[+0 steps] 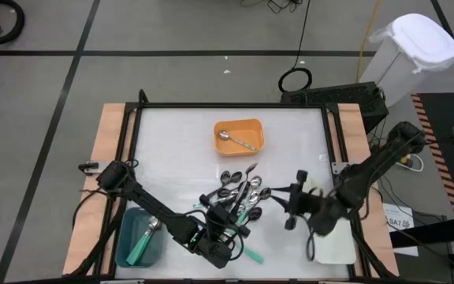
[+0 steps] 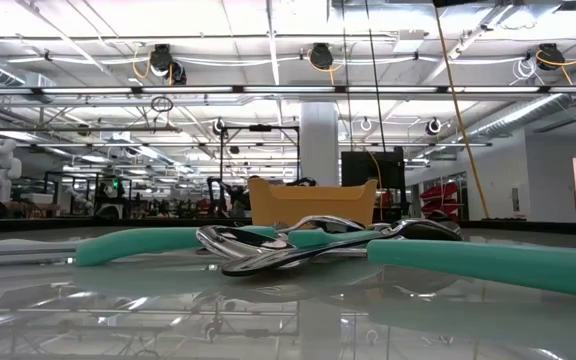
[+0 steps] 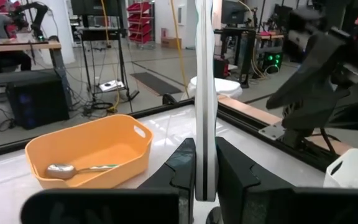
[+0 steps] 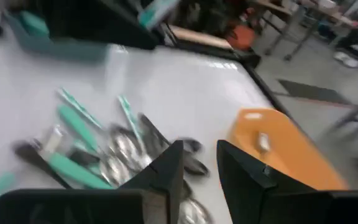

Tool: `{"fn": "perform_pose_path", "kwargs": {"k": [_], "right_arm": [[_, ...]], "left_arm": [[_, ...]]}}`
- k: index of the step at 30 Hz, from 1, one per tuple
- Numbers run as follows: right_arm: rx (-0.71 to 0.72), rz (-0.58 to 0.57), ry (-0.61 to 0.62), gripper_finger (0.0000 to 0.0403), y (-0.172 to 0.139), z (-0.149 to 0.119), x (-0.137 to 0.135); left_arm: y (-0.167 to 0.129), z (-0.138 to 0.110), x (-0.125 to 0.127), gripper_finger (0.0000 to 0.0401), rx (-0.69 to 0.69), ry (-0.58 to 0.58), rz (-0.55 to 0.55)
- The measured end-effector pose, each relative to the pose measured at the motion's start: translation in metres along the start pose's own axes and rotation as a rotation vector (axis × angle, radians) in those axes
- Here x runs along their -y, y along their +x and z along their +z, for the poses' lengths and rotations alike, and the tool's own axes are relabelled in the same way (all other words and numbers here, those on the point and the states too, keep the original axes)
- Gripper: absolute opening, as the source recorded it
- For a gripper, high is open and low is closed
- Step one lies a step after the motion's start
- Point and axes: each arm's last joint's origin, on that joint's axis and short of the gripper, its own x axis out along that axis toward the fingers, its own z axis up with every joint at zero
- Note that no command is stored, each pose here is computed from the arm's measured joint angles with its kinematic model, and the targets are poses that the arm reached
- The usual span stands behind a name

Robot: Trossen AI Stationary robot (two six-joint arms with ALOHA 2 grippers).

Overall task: Sort silverware by color (type)
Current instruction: Put the white patterned spoon into the yellow bin

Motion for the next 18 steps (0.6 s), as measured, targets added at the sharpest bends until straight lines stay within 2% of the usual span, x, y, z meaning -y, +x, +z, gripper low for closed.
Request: {"fn": "perform_pose_path", "kwargs": {"k": [4,9,13,18], "right_arm": [[0.195,0.059,0.165,0.0101,0.009,-0.016,0.003],[0.452,0.153,0.386,0.0137,0.021,-0.030,0.015],[0.512,0.148,0.449,0.0170,0.031,-0.031,0.021],[0.506,0.190,0.476,0.0198,0.052,-0.022,0.019]], "left_arm": [[0.004,-0.008,0.002,0.0036,0.005,0.009,0.014],[0.011,-0.026,0.004,0.0036,0.023,0.068,0.053],[0.015,-0.027,0.002,0.0036,0.043,0.097,0.092],[0.022,-0.027,0.000,0.0036,0.044,0.125,0.111]]}}
